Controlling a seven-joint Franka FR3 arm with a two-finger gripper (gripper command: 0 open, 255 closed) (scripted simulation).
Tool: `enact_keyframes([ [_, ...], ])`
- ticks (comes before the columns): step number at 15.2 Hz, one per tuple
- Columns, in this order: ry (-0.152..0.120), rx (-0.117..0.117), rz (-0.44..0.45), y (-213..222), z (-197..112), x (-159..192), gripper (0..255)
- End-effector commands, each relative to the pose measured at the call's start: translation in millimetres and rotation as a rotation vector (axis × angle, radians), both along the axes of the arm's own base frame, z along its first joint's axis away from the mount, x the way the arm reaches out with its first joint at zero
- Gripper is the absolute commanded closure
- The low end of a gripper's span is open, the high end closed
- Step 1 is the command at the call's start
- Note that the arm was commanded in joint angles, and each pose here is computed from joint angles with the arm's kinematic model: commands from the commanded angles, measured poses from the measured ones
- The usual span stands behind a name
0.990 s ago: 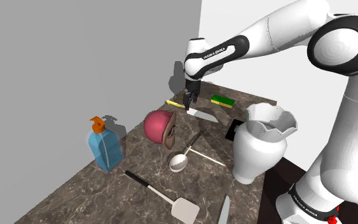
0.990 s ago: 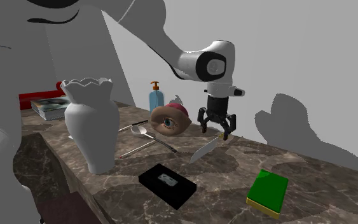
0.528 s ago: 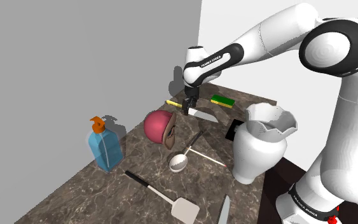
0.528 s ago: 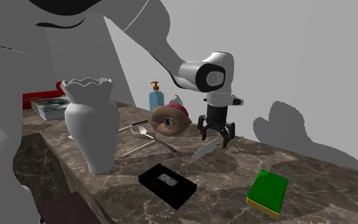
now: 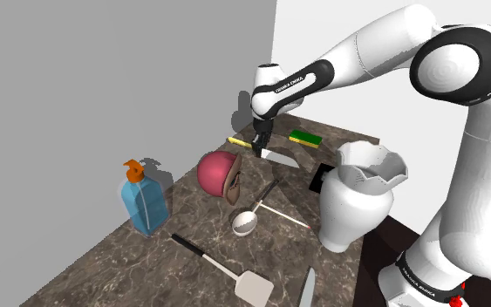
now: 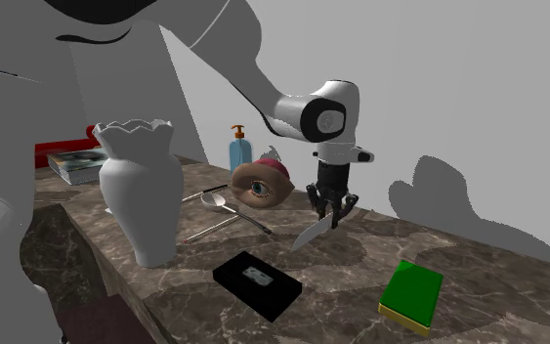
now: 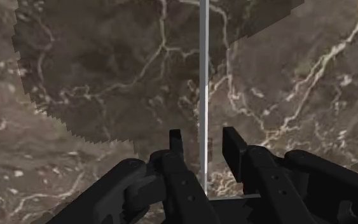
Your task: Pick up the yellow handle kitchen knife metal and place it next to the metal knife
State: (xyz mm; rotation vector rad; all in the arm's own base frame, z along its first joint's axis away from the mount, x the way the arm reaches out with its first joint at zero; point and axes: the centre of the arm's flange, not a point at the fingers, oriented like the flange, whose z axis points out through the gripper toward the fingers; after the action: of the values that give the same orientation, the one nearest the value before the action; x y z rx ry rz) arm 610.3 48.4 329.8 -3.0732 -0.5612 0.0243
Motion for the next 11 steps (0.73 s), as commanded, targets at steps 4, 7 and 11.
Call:
enact_keyframes([
  [4,0.0,0.0,0.0,0,0,0,255],
  [7,0.0,0.0,0.0,0,0,0,255],
  [11,0.0,0.0,0.0,0,16,0,255],
])
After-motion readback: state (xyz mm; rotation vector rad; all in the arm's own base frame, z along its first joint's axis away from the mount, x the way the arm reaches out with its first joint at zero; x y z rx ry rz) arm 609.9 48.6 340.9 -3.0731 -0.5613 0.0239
